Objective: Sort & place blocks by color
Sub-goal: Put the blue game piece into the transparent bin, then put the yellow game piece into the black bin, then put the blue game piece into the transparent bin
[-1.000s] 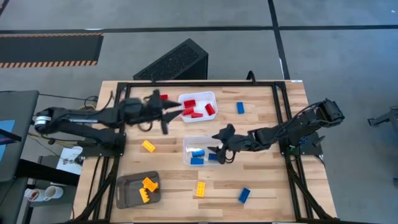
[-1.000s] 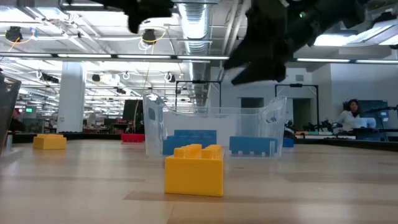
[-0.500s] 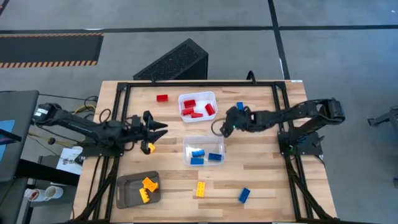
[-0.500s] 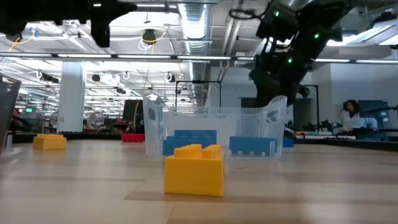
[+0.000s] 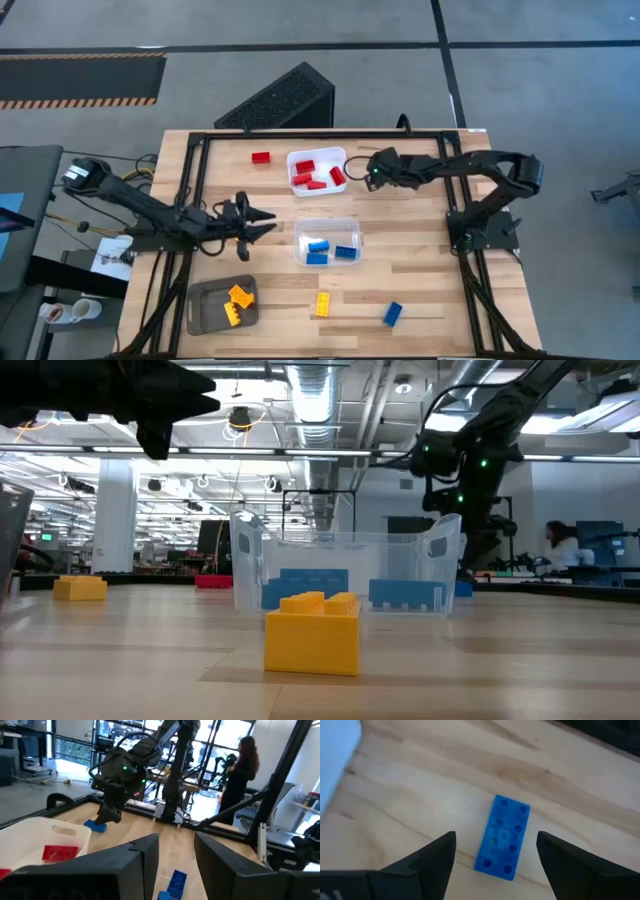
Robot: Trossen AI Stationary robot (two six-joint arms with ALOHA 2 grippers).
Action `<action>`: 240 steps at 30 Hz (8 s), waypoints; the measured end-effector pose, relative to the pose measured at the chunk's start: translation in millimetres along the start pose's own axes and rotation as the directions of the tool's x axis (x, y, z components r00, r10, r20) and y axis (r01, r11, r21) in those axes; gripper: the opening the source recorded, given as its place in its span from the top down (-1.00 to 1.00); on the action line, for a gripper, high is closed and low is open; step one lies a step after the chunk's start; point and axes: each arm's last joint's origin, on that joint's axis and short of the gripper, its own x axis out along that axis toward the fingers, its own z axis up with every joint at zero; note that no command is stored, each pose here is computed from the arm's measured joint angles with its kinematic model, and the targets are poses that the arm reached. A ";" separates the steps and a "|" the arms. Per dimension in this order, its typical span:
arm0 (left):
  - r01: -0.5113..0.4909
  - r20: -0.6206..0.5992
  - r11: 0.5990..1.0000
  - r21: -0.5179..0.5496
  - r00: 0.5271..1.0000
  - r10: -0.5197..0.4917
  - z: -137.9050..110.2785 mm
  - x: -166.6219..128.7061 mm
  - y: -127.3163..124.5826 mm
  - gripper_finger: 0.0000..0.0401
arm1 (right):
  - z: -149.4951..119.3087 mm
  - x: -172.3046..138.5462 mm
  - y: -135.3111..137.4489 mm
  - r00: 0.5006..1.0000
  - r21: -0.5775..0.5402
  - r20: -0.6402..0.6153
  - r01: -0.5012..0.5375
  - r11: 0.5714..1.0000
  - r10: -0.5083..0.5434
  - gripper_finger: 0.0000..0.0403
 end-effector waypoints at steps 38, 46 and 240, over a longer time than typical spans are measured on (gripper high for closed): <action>0.061 0.002 0.995 -0.078 0.998 -0.061 -12.2 8.0 -10.0 0.45 | -35.9 -60.8 34.9 0.977 -0.303 0.050 -0.181 0.936 0.206 0.40; 0.059 0.004 0.995 -0.081 0.998 -0.059 -12.0 8.0 -10.0 0.45 | -78.7 -139.9 75.6 0.767 -0.499 0.162 -0.480 0.722 0.621 0.40; 0.228 0.013 0.962 0.152 0.973 -0.232 12.1 29.0 -71.7 -0.12 | -214.4 -207.7 70.0 0.528 -0.723 -0.548 -0.689 -0.050 0.649 -0.50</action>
